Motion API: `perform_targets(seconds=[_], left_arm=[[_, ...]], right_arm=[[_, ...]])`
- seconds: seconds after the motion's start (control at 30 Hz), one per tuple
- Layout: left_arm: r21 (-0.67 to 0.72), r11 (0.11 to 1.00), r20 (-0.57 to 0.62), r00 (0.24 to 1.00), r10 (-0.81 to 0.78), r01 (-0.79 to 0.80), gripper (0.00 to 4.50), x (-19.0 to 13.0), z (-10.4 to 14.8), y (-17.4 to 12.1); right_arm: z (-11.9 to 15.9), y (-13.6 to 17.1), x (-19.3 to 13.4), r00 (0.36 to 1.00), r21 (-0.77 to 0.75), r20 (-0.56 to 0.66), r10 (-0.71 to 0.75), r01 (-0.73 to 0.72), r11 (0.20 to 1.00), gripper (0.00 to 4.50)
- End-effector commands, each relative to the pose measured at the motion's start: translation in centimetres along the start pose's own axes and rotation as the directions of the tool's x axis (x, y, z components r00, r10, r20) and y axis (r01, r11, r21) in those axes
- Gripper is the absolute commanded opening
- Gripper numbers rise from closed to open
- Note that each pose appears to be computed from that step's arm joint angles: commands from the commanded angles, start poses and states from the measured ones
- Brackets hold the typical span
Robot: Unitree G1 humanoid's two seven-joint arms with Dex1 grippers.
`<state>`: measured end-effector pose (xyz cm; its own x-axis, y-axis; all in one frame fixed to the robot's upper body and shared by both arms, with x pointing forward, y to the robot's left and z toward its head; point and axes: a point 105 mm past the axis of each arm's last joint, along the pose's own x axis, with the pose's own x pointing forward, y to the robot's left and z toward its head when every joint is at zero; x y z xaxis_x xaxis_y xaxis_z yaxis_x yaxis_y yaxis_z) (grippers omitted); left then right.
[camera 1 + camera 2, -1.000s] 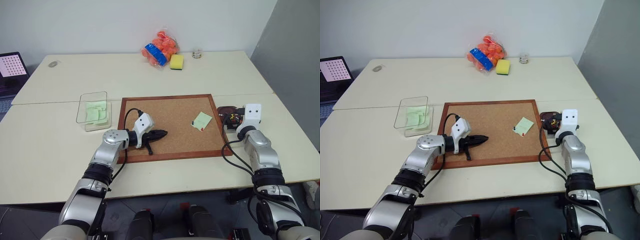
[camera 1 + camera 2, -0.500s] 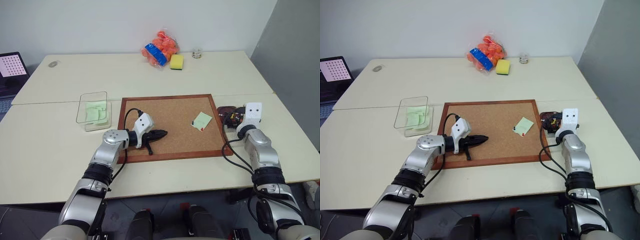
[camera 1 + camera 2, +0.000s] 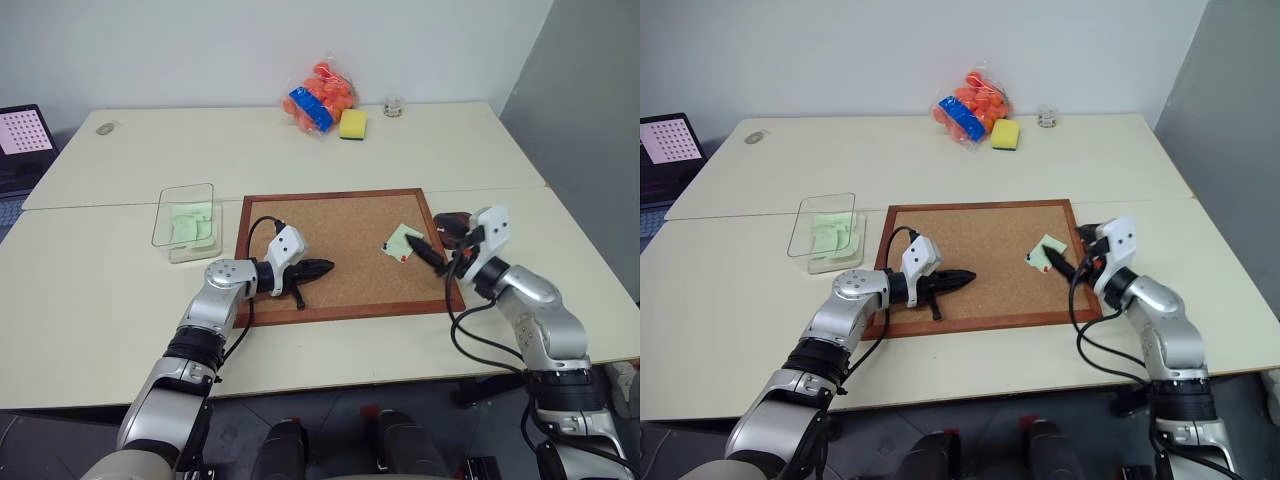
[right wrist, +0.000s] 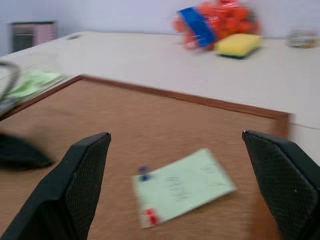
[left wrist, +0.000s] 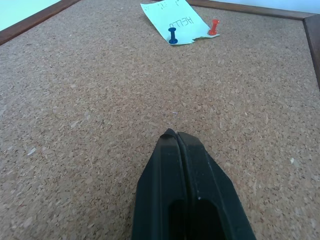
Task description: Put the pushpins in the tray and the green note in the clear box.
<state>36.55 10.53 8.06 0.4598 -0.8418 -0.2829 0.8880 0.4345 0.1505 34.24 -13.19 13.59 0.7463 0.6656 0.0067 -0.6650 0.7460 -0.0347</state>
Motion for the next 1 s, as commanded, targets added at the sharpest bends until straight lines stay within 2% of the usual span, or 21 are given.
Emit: perform_targets(seconds=[0.03,0.13,0.27,0.5,0.83,0.93,1.0], left_arm=[[-0.008,1.000,-0.054,0.999,0.007,-0.007,0.00,-0.1,-1.2,0.0],[-0.006,1.000,-0.055,0.998,0.005,-0.005,0.00,0.0,-1.2,-0.1],[-0.002,1.000,-0.059,0.998,0.008,-0.008,0.00,-0.3,-1.2,0.0],[-0.002,1.000,-0.064,0.998,0.014,-0.014,0.00,-0.8,-1.5,-0.1],[0.001,1.000,-0.067,0.998,0.016,-0.016,0.00,-0.9,-1.4,-0.1],[0.004,1.000,-0.067,0.998,0.014,-0.014,0.00,-0.8,-1.3,0.0],[0.006,1.000,-0.066,0.998,0.013,-0.012,0.00,-0.7,-1.2,0.0]], right_arm=[[-0.3,2.7,0.9,0.994,-0.047,-0.012,0.105,-0.105,0.993,4.46],[-1.2,3.3,1.5,0.992,-0.030,-0.030,0.120,-0.121,0.992,4.46],[-3.3,2.3,2.1,0.992,-0.058,-0.099,0.073,-0.079,0.995,4.46],[-3.7,0.6,1.9,0.996,-0.048,-0.092,0.008,-0.013,0.999,4.46],[-4.2,0.1,1.8,0.994,-0.046,-0.105,-0.013,0.009,0.999,4.46],[-4.4,0.0,2.0,0.993,-0.046,-0.114,-0.017,0.011,0.999,3.95],[-4.4,0.0,2.2,0.993,-0.046,-0.115,-0.018,0.013,0.999,3.44]])
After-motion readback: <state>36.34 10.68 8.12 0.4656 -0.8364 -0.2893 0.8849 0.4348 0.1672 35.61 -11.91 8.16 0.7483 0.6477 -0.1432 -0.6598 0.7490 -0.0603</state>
